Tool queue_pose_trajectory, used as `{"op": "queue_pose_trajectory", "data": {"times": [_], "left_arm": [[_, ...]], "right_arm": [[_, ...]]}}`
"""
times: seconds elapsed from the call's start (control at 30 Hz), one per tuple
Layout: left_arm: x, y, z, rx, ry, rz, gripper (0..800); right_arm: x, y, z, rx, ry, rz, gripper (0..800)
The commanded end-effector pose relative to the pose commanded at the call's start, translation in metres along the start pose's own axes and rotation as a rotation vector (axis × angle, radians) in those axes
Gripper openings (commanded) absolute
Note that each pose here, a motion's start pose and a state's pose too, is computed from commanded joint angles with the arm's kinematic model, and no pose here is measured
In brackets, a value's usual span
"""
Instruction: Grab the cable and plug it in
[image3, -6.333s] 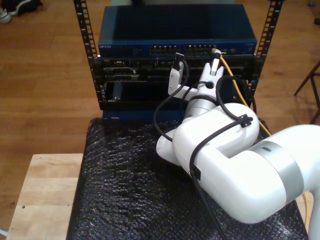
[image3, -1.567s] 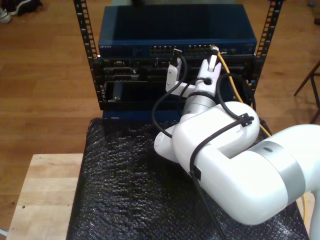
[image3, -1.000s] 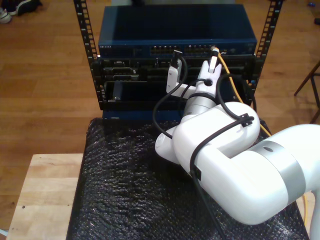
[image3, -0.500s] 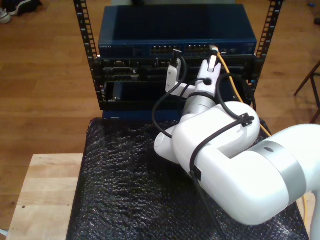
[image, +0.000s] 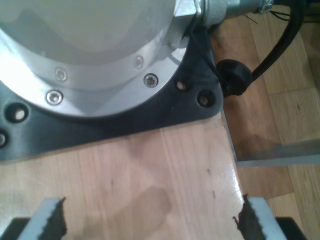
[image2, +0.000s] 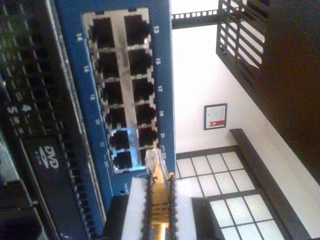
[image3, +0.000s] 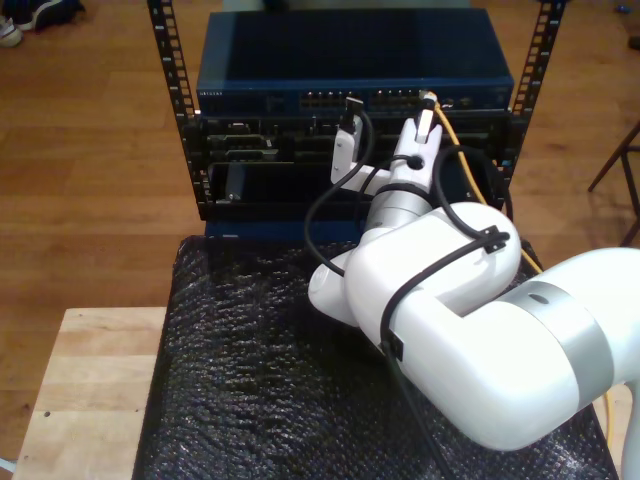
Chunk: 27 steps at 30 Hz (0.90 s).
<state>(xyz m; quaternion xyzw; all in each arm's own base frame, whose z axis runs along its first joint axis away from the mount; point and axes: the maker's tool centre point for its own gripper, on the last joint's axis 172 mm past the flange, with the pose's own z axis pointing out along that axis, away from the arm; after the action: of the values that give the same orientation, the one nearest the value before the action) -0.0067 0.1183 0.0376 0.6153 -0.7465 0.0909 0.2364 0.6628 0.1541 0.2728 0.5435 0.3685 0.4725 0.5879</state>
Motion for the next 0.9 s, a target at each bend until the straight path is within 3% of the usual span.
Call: {"op": "queue_pose_trajectory", "data": {"times": [0.9], "left_arm": [[0.0000,0.0000,0.0000,0.000,0.000,0.000,800]], "right_arm": [[-0.0058,-0.0016,-0.0029,0.010,-0.005,-0.010,0]]}}
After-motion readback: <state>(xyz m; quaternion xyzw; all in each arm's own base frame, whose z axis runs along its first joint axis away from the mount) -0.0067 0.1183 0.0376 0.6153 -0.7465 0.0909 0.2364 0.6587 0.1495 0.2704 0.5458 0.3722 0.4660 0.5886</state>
